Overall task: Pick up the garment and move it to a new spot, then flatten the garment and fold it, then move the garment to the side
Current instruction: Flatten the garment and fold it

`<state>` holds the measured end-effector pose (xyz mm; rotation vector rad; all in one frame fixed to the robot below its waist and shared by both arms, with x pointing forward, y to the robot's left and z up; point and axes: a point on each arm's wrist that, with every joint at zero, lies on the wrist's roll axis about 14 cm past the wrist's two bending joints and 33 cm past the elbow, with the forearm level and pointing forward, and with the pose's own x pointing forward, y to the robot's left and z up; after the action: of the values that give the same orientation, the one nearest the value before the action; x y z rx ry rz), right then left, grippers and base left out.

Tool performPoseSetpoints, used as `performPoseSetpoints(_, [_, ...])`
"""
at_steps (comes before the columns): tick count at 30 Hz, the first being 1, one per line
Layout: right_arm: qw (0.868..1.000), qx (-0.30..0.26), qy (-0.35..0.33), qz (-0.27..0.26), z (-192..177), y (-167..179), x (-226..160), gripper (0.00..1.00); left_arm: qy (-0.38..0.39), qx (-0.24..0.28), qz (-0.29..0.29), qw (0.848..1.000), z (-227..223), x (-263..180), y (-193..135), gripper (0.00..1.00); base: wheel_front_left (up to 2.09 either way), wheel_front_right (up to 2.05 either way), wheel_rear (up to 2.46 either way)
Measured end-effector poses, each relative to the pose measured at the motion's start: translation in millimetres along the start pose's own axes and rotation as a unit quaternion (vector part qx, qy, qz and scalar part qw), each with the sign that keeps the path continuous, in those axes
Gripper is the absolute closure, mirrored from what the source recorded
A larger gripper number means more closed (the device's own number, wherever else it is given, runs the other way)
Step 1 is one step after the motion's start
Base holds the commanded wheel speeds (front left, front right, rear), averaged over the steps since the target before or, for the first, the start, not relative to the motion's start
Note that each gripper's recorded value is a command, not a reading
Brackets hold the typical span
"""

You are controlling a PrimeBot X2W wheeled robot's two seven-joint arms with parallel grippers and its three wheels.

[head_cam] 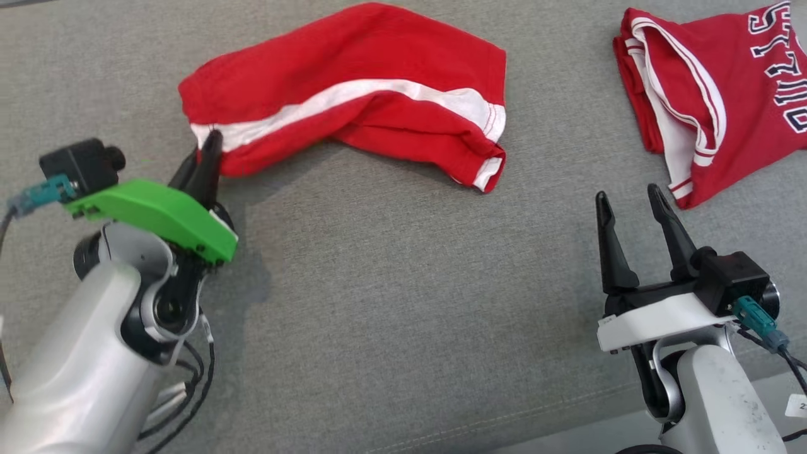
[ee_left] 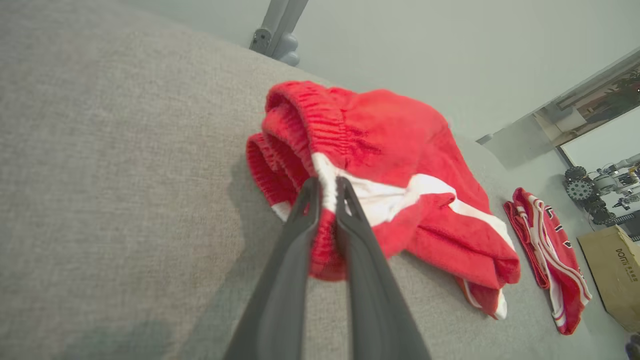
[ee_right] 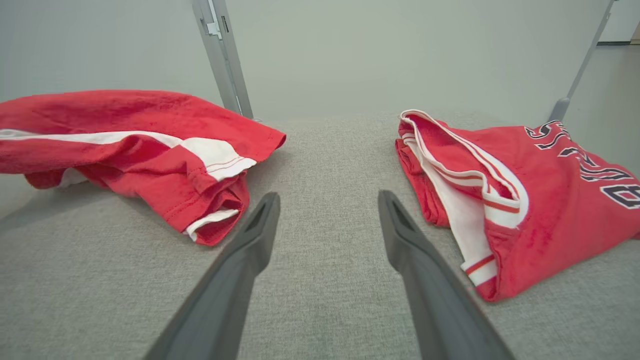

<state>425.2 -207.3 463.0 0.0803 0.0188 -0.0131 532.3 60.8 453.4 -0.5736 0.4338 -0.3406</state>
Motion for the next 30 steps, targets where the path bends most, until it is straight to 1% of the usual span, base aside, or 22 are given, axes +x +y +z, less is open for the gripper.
performPoseSetpoints(2, [1.0,-0.005,0.006,0.012,-5.1,7.7,2.5,0.0,0.008,-0.022,0.024,0.999,-17.0,-15.5,20.1,1.0,0.0,0.0,0.0])
performPoseSetpoints(3, [1.0,-0.006,0.009,0.019,-7.6,12.7,3.9,0.0,0.007,-0.044,0.041,0.998,-23.5,-23.0,31.6,1.0,0.0,0.0,0.0])
performPoseSetpoints(4, [1.0,-0.007,0.011,0.027,-9.5,17.9,5.6,0.0,0.008,-0.08,0.059,0.995,-31.7,-30.4,41.9,1.0,0.0,0.0,0.0])
performPoseSetpoints(5, [0.999,-0.009,0.013,0.036,-11.4,24.0,7.3,0.0,0.012,-0.105,0.071,0.992,-42.0,-38.6,50.1,1.0,0.0,0.0,0.0])
performPoseSetpoints(7, [0.998,-0.011,0.017,0.051,-15.3,34.3,9.6,0.0,0.011,-0.109,0.088,0.99,-57.1,-54.3,64.0,1.0,0.0,0.0,0.0])
performPoseSetpoints(11, [0.997,-0.021,0.023,0.075,-21.3,50.1,12.2,0.0,0.022,-0.116,0.071,0.99,-86.2,-75.7,63.0,1.0,0.0,0.0,0.0])
performPoseSetpoints(13, [0.996,-0.024,0.028,0.085,-24.8,55.4,12.1,0.0,0.015,-0.104,0.056,0.993,-90.3,-81.0,59.7,1.0,0.0,0.0,0.0])
performPoseSetpoints(18, [0.994,-0.034,0.033,0.099,-27.4,59.7,9.6,0.0,-0.001,-0.103,0.071,0.992,-99.5,-92.4,66.6,1.0,0.0,0.0,0.0])
performPoseSetpoints(19, [0.994,-0.035,0.031,0.101,-26.0,60.3,9.1,0.0,-0.005,-0.104,0.071,0.992,-99.6,-94.0,66.5,0.96,0.0,0.0,0.0])
performPoseSetpoints(20, [0.994,-0.036,0.03,0.102,-24.7,60.3,8.3,0.0,-0.009,-0.103,0.071,0.992,-99.0,-95.6,66.6,0.69,0.0,0.0,0.0])
performPoseSetpoints(21, [0.994,-0.037,0.029,0.103,-23.9,60.5,7.0,0.0,-0.012,-0.096,0.071,0.993,-98.5,-97.2,66.9,0.46,0.0,0.0,0.0])
performPoseSetpoints(22, [0.993,-0.039,0.029,0.105,-22.8,60.7,4.4,0.0,-0.016,-0.08,0.064,0.995,-97.5,-99.7,64.3,0.0,0.0,0.0,0.0])
performPoseSetpoints(24, [0.993,-0.04,0.027,0.106,-21.0,61.2,2.0,0.0,-0.029,-0.079,0.062,0.995,-90.5,-101.2,63.0,0.0,0.0,0.0,0.0])
performPoseSetpoints(26, [0.993,-0.044,0.027,0.11,-19.3,62.1,-2.2,0.0,-0.057,-0.079,0.071,0.993,-77.3,-106.6,69.0,0.0,0.0,0.0,0.0])
performPoseSetpoints(30, [0.992,-0.058,0.014,0.111,-8.3,57.1,-9.8,0.0,-0.111,-0.053,0.095,0.988,-54.1,-127.7,81.5,0.0,0.0,0.0,0.0])
